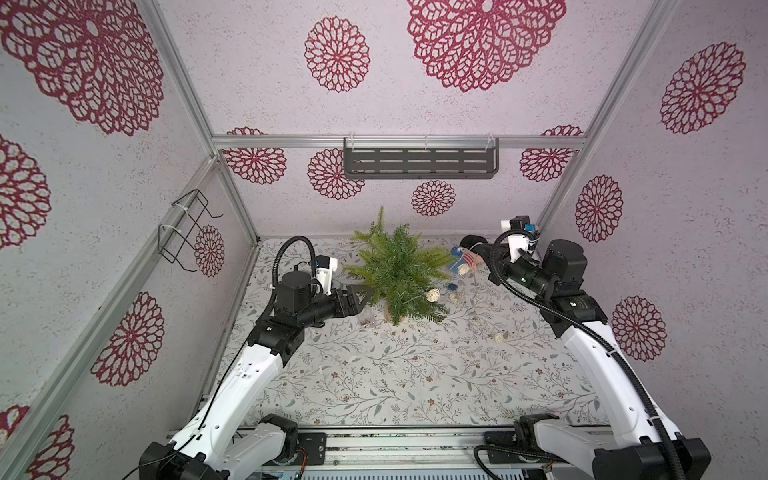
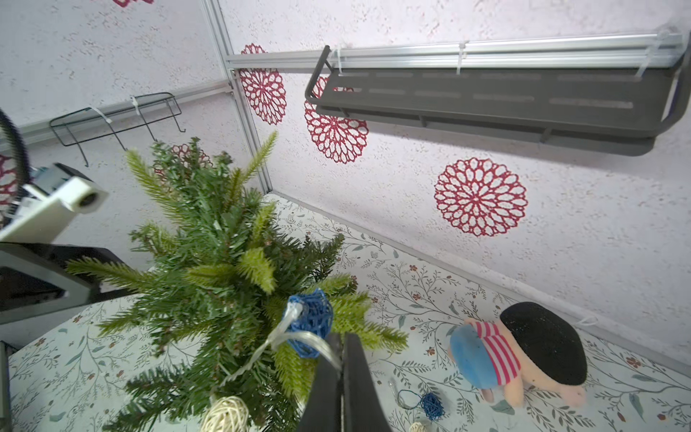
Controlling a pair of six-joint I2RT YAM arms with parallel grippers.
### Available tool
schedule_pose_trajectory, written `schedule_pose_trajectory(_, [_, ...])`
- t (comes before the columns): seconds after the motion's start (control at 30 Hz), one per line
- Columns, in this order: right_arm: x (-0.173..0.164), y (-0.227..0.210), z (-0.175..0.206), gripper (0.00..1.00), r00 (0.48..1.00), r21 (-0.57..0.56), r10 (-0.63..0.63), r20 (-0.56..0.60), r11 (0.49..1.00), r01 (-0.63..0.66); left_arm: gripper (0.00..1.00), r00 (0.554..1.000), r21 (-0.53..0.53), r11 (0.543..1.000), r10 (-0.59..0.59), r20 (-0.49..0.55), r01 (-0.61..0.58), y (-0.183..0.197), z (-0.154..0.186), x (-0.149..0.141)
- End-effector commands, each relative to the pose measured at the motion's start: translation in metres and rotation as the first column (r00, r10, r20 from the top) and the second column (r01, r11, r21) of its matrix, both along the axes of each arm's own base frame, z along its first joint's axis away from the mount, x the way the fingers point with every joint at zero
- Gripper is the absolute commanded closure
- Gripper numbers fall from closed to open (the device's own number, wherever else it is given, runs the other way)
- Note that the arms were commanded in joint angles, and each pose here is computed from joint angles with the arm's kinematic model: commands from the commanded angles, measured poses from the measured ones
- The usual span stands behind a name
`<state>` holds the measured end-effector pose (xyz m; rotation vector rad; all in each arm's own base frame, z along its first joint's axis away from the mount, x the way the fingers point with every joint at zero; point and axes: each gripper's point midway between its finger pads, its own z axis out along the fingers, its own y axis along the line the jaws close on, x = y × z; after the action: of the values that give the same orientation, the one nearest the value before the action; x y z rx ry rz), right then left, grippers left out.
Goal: Remove string lights from the small christmas tree
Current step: Remove the light string from the Christmas tree, then place the light string at the center of the board.
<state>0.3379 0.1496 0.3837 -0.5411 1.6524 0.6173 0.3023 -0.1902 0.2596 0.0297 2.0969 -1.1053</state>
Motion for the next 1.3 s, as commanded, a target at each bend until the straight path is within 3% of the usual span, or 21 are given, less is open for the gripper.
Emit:
schedule_pose_trajectory(0.0, [-0.023,0.004,0.021,1.0,0.999,-0.007,0.014,0.046,1.0,-0.014,0.11,0.999,-0.054,0.998,0.044,0.0,-0.044,0.002,0.004,0.001])
schedule_pose_trajectory(0.57, [-0.064,0.008,-0.018,1.0,0.997,-0.04,0.023,-0.07,0.999,-0.026,0.15,0.987,-0.086,0.99,0.101,-0.128,-0.112,0.005,-0.044,-0.007])
schedule_pose_trajectory(0.8, [-0.081,-0.003,-0.038,1.0,0.991,-0.023,-0.027,-0.131,0.999,0.024,0.15,0.987,-0.106,0.988,0.098,-0.125,-0.111,0.002,-0.045,-0.001])
schedule_pose_trajectory(1.03, [-0.109,-0.005,-0.043,1.0,0.987,0.033,0.001,-0.159,0.999,0.005,0.15,0.993,-0.111,0.989,0.092,-0.069,-0.1,0.0,-0.028,0.002])
schedule_pose_trajectory(1.27, [-0.103,-0.014,-0.086,1.0,0.947,0.09,-0.085,-0.308,0.989,0.118,0.15,0.993,-0.095,0.989,0.112,-0.031,-0.115,0.004,-0.022,0.007])
